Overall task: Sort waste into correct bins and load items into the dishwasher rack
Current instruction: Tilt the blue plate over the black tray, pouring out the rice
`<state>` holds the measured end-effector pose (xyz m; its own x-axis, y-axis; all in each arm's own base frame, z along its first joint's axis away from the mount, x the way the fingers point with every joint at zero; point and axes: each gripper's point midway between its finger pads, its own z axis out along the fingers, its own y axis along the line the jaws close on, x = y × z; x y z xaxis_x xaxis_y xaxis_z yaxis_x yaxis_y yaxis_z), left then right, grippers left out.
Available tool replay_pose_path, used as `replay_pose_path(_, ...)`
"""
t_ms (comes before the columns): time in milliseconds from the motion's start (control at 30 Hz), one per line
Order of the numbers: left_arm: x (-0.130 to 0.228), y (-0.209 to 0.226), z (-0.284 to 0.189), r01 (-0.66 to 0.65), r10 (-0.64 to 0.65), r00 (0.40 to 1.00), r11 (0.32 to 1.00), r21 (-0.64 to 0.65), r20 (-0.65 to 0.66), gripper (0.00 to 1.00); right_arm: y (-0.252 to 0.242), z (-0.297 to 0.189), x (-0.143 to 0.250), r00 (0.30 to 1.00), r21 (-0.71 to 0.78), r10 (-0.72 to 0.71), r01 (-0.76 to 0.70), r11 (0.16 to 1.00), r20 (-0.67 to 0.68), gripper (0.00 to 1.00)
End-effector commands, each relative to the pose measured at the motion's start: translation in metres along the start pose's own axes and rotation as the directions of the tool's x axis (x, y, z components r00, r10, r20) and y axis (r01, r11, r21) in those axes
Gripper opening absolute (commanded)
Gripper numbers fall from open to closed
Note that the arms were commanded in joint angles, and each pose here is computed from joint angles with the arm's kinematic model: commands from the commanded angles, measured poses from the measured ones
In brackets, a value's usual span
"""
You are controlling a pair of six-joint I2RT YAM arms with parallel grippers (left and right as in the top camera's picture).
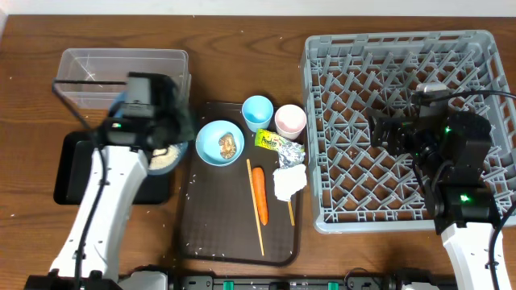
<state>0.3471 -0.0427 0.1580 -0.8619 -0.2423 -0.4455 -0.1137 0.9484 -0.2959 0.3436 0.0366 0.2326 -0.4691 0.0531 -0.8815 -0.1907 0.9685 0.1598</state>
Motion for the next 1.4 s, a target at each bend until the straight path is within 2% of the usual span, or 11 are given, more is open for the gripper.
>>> replay_pose_path(0,-0.023,-0.006,-0.021,-0.021,0.013,0.998,0.992,0.122,0.066,0.06,0.002,-0.002,-0.008,1.0,0.0,0.0,0.0,1.0,0.015,0.99)
replay_pose_path(267,-0.043,0.027,-0.042,0.092,-0.124,0.986,0.961,0.259,0.111,0.06,0.002,-0.002,-0.007,1.0,0.001,-0.002,0.002,1.0,0.012,0.99)
replay_pose_path(633,-0.057,0.052,-0.085,0.156,-0.264,0.952,0.852,0.5,0.153,0.06,0.002,-0.002,-0.007,1.0,0.0,-0.001,0.001,1.0,0.012,0.99)
replay_pose_path(1000,-0.05,0.081,-0.119,0.185,-0.357,0.916,0.779,0.599,0.181,0.06,0.002,-0.002,-0.007,1.0,0.0,-0.001,0.001,1.0,0.012,0.99)
replay_pose_path(1367,-0.052,0.102,-0.158,0.151,-0.441,0.861,0.695,0.703,0.252,0.06,0.002,-0.002,-0.004,1.0,0.001,0.002,-0.002,1.0,-0.003,0.99)
